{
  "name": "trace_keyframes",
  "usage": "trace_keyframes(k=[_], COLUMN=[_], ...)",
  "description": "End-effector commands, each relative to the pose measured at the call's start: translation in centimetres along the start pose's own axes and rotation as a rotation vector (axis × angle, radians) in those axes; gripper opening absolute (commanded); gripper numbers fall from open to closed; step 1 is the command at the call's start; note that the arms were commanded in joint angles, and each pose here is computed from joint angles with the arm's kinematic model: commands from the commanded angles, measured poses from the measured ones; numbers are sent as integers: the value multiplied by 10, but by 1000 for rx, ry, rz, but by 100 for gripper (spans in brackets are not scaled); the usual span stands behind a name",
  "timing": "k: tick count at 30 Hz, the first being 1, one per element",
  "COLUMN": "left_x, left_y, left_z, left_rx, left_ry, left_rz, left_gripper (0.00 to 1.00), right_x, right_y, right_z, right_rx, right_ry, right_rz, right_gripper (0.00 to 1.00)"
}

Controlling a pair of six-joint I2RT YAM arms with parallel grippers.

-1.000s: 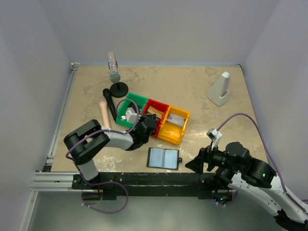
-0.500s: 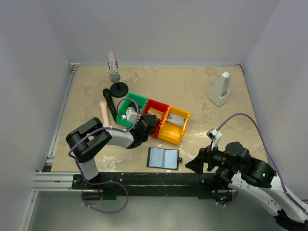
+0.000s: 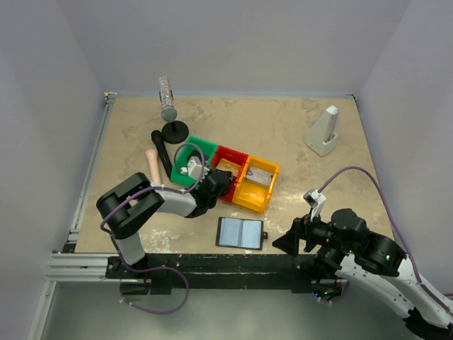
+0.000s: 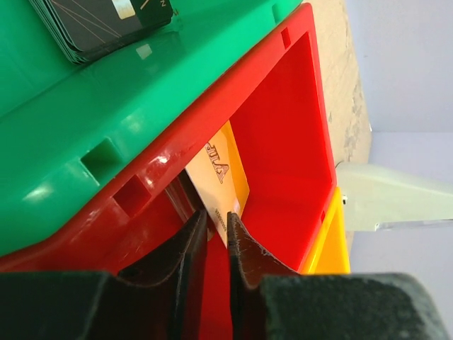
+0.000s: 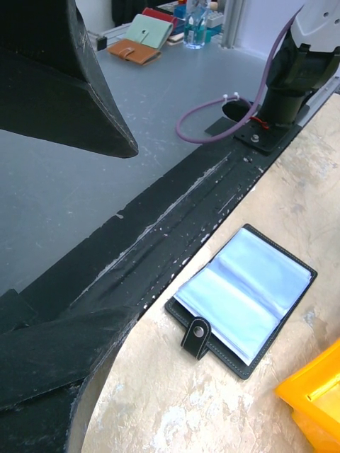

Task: Take the credit cards out of the card holder
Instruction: Place the credit card in the storage box.

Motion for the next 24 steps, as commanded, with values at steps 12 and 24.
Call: trace_keyframes(k=[12, 24], left_x=[12, 35], left_y=[-18, -29], left_z=[-19, -19], left_rx=[-3, 135], left_ry=[81, 488], left_rz=[59, 14], left_gripper=[32, 0], right_x=[11, 9], right_y=[-2, -2], right_z=[4, 3], right_rx=[6, 6], right_ry=[-19, -14], right_rz=[-42, -45], right_gripper=[91, 91])
Point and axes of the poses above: each gripper's point midway between its finger pads, its own y axis out along the fingers, its own z axis along the line the jaws close on, x = y × z, the point moved 4 cm from there along -y, back along the fingers, and after that the axes turned 8 degrees about -y, right-handed, at the moved point
